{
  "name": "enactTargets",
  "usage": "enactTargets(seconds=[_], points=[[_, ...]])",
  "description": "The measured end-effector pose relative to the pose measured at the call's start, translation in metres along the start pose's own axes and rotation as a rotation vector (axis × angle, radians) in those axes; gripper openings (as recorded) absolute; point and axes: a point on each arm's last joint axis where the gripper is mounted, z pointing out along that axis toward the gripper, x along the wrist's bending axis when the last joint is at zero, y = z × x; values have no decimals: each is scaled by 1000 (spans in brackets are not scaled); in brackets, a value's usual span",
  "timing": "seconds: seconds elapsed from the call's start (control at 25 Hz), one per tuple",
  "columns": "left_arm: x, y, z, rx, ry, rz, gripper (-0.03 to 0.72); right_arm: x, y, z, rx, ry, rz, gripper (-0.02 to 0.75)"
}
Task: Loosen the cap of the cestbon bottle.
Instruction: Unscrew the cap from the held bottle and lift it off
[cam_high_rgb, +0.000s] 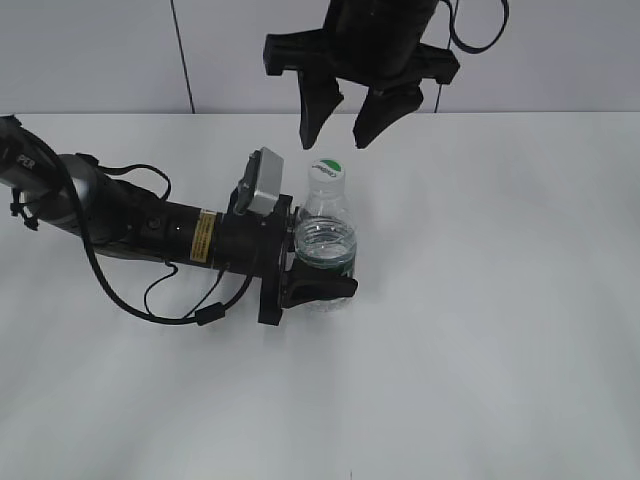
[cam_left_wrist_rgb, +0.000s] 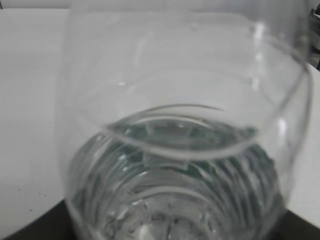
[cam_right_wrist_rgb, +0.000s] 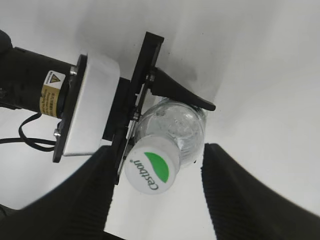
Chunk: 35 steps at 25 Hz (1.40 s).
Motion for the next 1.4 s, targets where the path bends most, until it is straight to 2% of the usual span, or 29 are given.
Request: enactTargets(seconds=[0.68, 1.4], points=[[0, 0, 0, 0, 1, 0, 410, 3, -8, 11, 57, 57, 53, 426], [0, 0, 0, 0, 1, 0, 410, 2, -8, 11, 56, 46, 52, 426]])
